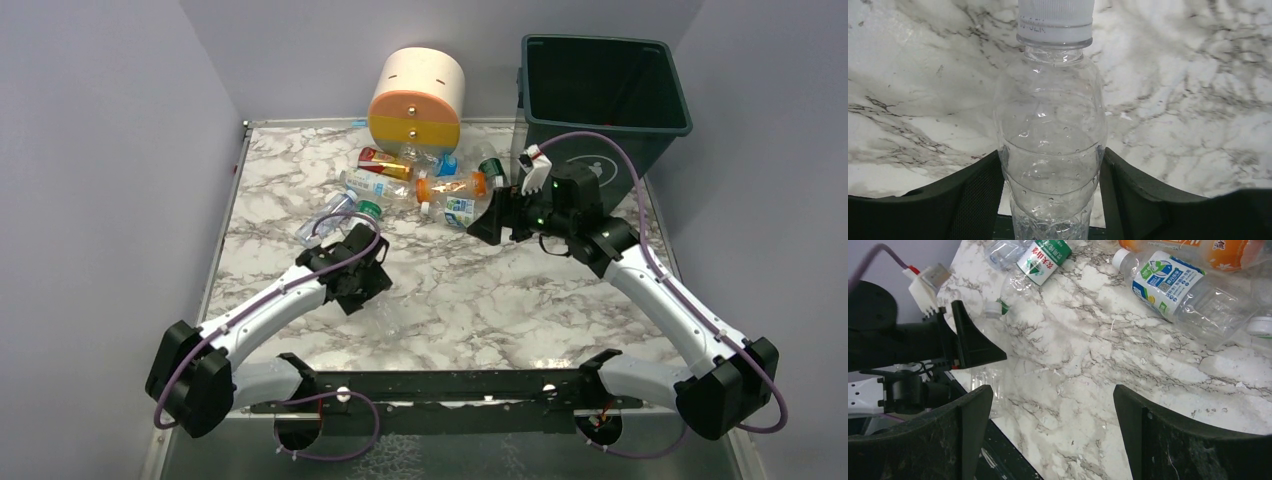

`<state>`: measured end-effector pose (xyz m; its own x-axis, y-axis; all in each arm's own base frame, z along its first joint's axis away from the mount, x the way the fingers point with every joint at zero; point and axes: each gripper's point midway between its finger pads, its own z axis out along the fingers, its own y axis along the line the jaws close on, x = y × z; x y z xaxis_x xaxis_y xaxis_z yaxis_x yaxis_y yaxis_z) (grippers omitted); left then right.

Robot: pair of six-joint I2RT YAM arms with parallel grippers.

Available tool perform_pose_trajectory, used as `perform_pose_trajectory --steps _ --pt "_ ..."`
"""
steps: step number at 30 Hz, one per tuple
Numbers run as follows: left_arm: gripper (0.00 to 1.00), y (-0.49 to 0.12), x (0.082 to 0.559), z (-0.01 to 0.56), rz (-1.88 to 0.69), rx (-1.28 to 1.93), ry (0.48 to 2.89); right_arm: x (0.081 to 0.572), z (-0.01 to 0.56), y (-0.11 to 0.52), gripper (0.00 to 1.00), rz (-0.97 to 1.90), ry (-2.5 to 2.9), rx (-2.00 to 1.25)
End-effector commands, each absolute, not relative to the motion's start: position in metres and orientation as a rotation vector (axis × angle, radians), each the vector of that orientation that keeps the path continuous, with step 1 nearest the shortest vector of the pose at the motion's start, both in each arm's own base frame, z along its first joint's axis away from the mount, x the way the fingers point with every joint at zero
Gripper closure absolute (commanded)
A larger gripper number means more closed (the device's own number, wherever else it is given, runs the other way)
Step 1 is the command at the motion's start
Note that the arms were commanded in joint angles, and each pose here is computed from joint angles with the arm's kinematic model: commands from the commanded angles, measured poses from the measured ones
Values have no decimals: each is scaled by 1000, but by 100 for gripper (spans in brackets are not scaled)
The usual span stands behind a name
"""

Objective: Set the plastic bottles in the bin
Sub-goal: Pick up the plastic bottle at the center of the board.

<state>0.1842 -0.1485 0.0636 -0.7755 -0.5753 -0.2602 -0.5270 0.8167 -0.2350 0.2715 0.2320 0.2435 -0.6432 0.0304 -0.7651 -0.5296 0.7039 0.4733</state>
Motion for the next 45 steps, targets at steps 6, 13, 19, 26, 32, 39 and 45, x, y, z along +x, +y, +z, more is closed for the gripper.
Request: perform_pose_trajectory --steps 6,13,19,26,32,39,45 --pt "42 -174 227 139 -446 -709 2491 261 251 242 7 980 2099 -404" --pt "42 -196 255 197 -635 -506 2314 239 261 261 6 1203 2070 -454" --pt "42 -222 266 245 -846 -329 2147 217 270 272 5 1384 2019 -515" --pt "43 -243 270 274 -970 -220 2072 198 280 278 2 1525 1938 -585" --pt "43 -265 270 300 -1104 -130 2016 189 280 281 1 1599 1910 -635" --pt "43 -276 271 325 -1192 -76 1931 177 277 282 1 1704 1897 -656" --pt "42 -286 266 334 -1286 -48 1892 183 272 283 1 1688 1910 -611"
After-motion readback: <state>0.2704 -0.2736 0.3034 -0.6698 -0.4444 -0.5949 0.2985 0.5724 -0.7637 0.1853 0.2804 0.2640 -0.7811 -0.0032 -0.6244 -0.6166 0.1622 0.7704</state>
